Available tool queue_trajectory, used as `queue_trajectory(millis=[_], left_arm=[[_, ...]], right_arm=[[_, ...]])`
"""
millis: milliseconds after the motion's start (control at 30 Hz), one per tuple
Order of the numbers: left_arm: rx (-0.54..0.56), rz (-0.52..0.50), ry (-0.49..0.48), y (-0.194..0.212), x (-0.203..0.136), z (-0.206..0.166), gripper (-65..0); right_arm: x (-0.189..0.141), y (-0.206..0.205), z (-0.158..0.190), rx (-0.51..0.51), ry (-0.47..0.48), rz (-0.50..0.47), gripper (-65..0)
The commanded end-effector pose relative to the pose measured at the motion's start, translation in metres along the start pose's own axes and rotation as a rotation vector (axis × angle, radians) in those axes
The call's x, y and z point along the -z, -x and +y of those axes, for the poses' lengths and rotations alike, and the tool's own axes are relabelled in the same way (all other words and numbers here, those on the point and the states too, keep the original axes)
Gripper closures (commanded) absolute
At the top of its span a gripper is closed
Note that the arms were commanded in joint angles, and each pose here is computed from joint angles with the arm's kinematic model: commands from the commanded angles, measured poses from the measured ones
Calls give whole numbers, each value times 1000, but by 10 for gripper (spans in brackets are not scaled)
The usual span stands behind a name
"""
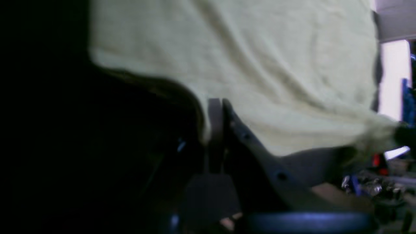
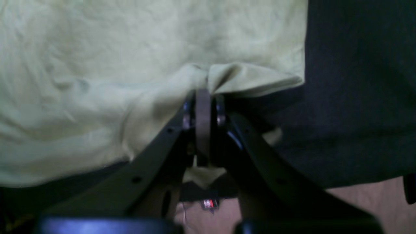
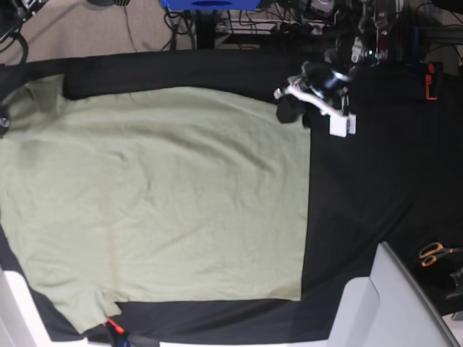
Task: Fold the T-shirt properly
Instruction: 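Drag the grasped shirt edge toward the robot with both grippers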
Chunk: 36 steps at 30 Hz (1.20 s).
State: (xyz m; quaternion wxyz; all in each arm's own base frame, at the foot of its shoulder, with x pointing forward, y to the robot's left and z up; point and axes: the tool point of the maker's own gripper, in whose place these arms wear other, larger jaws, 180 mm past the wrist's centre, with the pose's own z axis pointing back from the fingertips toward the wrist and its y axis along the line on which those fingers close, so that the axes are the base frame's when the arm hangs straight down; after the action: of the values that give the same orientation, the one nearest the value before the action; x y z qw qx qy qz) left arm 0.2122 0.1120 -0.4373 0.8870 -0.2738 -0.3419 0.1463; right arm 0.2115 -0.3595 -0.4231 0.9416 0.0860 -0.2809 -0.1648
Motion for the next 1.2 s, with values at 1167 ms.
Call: queue_trajectory(millis=[1167], left_arm=[[-51,-153,14,-114,54,-11,0]], right_arm=[[63,-111,33,6,-185,-162,-5]])
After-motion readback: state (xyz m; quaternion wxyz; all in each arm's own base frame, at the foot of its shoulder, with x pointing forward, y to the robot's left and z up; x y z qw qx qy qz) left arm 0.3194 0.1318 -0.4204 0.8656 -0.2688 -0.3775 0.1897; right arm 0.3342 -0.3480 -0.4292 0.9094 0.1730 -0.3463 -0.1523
